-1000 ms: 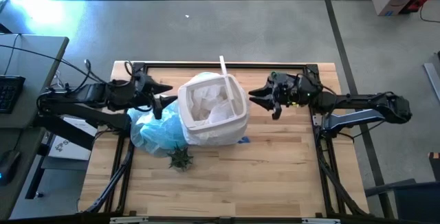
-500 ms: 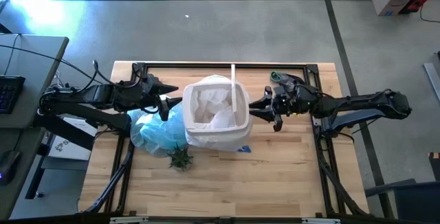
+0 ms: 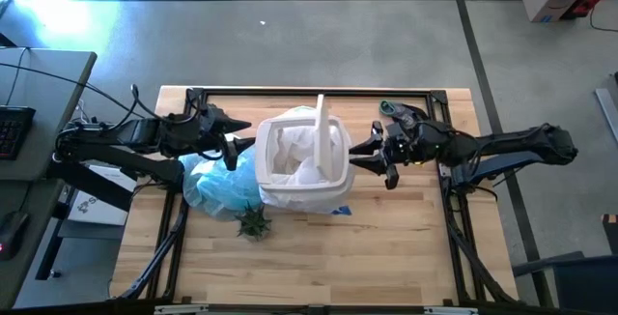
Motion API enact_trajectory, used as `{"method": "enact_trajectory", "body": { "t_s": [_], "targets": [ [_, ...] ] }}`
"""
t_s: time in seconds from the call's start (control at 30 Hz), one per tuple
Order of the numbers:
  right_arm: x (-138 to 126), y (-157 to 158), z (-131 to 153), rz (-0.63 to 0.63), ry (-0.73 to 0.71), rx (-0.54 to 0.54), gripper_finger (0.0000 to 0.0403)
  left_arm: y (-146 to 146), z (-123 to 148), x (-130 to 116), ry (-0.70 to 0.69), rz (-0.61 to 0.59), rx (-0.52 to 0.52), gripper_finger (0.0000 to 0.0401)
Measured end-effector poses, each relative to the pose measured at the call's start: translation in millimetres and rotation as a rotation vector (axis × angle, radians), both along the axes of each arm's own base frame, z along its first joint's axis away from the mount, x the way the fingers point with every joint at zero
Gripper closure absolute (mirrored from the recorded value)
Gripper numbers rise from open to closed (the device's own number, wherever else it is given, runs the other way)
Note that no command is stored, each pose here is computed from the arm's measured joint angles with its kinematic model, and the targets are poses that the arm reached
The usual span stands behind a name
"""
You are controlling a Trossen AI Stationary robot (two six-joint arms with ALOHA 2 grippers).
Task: Place trash/remove bag and relplace
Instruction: Close the trash bin using the trash bin lid
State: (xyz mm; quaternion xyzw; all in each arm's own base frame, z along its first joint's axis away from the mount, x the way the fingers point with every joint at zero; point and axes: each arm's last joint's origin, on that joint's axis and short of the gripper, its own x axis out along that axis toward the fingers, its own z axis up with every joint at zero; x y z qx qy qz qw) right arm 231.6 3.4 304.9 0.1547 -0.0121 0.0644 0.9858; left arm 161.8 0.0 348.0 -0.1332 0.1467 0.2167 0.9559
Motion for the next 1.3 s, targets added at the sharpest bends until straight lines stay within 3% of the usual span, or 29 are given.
{"method": "enact_trajectory", "body": {
  "t_s": [0.27, 0.57, 1.03, 1.3],
  "targets": [
    [1.4, 10.4, 21.1, -0.001, 0.067, -0.054, 0.0275, -0.2, -1.3, 2.2, 0.009, -0.001, 0.002, 0.0162],
    [-2.1, 23.1, 18.0, -0.109, 0.254, -0.046, 0.0275, -0.6, -1.6, 3.6, 0.010, -0.010, -0.001, 0.0162],
    [-5.9, 34.1, 27.5, -0.106, 0.293, -0.076, 0.0275, -1.9, -5.4, 18.1, 0.020, -0.027, 0.010, 0.0162],
    [-10.1, 33.7, 25.2, -0.176, 0.347, -0.064, 0.0275, -2.3, -5.4, 18.4, 0.019, -0.036, 0.005, 0.0162]
  ]
}}
